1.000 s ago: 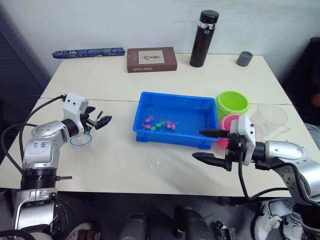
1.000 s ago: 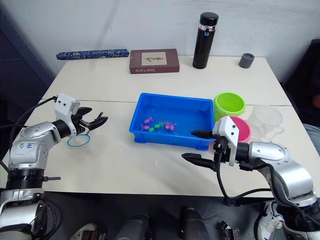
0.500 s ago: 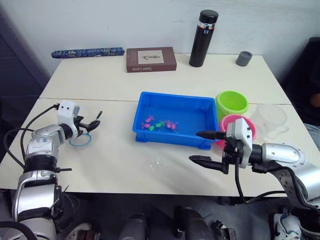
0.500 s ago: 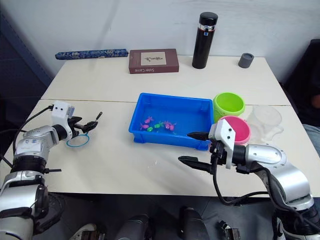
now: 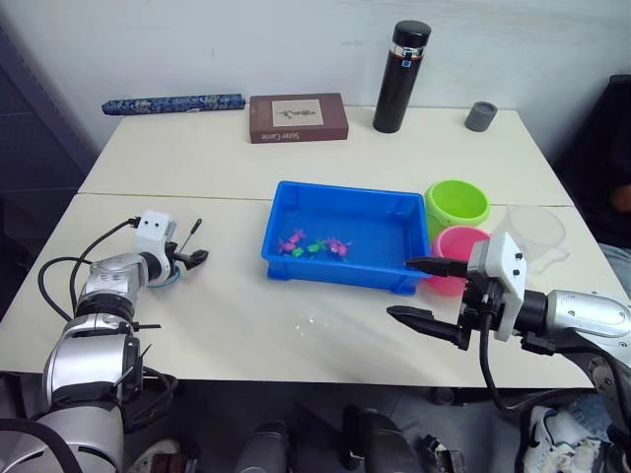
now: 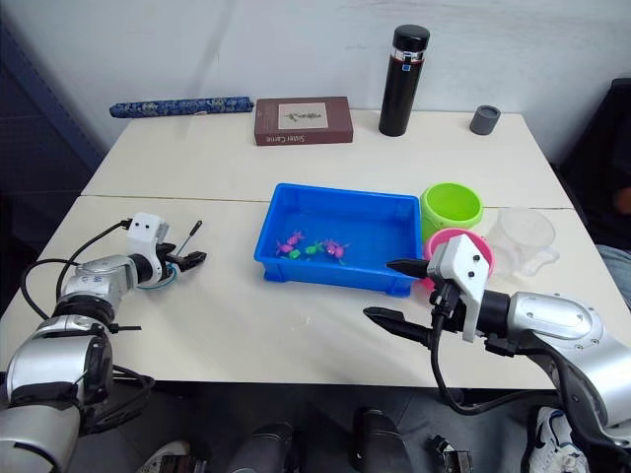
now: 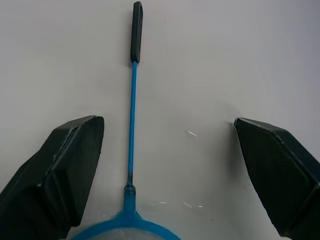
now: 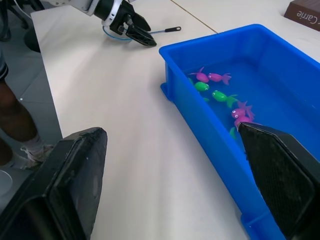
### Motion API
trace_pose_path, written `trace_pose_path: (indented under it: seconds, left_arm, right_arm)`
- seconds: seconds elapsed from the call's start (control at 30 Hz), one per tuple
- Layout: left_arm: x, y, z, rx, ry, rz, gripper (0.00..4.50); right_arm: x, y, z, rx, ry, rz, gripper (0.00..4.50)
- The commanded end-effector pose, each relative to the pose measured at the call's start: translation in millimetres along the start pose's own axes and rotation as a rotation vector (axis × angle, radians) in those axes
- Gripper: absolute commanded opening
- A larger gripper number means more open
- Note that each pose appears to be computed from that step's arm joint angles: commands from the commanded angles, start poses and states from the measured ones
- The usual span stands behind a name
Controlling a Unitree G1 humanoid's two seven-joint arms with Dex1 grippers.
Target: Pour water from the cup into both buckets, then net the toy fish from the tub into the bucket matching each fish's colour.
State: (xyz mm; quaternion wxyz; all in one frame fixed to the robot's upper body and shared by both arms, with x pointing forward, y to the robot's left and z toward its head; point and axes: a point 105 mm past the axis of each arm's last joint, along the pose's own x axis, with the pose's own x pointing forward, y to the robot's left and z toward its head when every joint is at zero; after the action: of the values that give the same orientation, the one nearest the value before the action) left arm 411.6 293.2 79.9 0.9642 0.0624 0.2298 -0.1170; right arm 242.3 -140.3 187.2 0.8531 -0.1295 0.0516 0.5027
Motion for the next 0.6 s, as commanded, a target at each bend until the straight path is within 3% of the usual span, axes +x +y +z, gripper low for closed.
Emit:
trace_pose_path:
  seconds: [0.03, 0.1, 0.37, 0.4, 0.6]
  left_arm:
    - [0, 0, -10, -0.006, 0.048, 0.000, 4.24]
    - [0, 1, -10, -0.008, 0.047, 0.004, 3.64]
    - [-4, 6, -11, -0.007, 0.052, 0.015, 0.25]
    - [-4, 7, -12, -0.010, 0.052, 0.018, 0.07]
    - [-7, 12, -9, -0.001, 0.039, 0.037, 0.07]
  right_arm:
    - [-5, 2, 10, -0.040, -0.015, -0.014, 4.47]
    - [-6, 1, 10, -0.039, -0.013, -0.017, 4.50]
    - [-2, -2, 8, -0.044, -0.005, -0.027, 4.50]
    - [-2, -3, 8, -0.042, -0.005, -0.027, 4.50]
    - [0, -3, 7, -0.038, -0.003, -0.021, 4.50]
